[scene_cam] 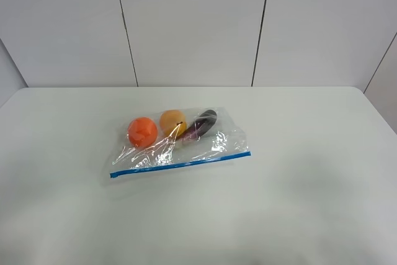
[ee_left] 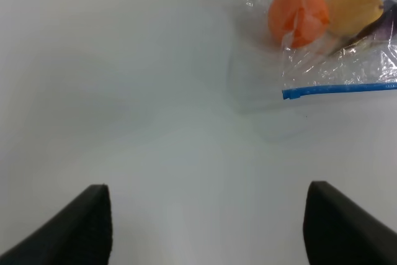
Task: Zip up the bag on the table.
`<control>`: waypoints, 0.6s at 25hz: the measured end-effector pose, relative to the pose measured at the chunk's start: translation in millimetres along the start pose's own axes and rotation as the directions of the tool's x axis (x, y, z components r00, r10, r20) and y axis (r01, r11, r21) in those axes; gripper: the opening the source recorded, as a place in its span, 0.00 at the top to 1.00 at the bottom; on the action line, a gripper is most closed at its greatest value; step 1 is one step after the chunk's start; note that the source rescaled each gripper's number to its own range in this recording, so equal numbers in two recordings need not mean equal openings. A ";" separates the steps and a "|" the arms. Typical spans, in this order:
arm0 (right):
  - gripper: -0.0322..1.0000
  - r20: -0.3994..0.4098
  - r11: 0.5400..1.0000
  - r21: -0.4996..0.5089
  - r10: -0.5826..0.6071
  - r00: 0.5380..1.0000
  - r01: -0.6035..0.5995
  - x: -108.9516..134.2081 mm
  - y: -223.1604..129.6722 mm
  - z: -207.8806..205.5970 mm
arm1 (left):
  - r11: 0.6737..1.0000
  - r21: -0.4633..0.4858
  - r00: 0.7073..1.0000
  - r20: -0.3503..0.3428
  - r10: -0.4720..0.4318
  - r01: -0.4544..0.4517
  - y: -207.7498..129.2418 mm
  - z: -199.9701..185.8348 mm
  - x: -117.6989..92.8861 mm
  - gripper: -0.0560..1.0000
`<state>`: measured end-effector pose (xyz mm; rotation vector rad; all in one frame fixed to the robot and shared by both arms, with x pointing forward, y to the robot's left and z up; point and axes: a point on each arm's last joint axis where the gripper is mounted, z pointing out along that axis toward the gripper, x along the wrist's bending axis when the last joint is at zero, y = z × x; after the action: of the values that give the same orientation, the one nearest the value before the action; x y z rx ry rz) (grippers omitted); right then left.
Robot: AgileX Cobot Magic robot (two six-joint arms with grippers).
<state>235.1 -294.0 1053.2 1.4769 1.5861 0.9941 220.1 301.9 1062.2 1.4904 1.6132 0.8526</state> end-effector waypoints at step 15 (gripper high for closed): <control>0.15 -0.013 1.000 -0.002 0.028 1.000 -0.028 1.2 0.2 0.0 | 1.000 0.000 1.000 0.000 0.000 0.000 0.0 0.0 0.0 0.20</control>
<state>235.1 -292.8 1053.4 1.4976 1.5773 1.0224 220.1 301.9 1062.2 1.4904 1.6132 0.8526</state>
